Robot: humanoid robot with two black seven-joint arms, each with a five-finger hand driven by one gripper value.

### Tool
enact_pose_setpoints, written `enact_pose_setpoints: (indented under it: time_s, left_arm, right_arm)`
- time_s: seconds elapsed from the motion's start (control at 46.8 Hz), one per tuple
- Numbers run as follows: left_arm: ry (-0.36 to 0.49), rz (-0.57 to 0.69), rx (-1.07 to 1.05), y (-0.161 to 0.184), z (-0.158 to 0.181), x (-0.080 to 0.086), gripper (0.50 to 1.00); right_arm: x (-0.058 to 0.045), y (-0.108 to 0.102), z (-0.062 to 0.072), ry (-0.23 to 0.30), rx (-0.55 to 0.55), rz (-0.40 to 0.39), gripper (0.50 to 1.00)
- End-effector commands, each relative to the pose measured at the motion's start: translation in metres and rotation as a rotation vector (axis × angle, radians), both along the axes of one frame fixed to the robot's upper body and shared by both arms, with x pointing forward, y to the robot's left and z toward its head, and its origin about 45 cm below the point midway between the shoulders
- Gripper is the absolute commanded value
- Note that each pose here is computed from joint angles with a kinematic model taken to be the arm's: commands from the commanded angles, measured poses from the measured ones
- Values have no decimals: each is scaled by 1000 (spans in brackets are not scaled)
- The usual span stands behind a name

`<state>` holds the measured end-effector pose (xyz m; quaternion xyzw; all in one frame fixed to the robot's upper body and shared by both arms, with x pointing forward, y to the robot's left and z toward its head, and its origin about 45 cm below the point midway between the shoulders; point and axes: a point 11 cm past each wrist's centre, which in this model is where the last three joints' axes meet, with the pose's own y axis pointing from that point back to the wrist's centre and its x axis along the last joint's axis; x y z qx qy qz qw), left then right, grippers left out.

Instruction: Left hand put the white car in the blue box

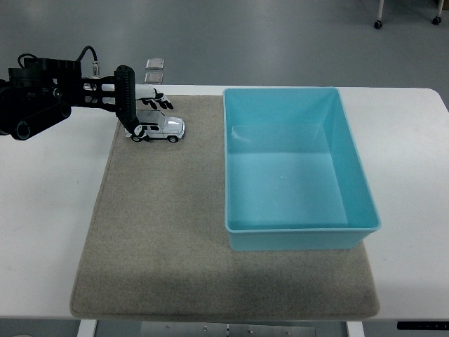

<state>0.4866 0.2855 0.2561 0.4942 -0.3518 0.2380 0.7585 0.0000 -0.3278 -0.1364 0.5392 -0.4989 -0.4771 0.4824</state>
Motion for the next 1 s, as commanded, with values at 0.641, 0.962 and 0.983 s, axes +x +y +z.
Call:
enact_pose_setpoints:
  time_s: [0.641,0.962,0.983]
  left_arm:
    - [-39,3,27,5,4,4,516]
    - [-76,8,-5,0,22,11,516]
    - [-81,8,-12,-1,25,12,516]
  right_arm:
    - [0,0,0,0,-1,0,936]
    - [0,0,0,0,1,0,936]
    - [0,0,0,0,-1,0,936]
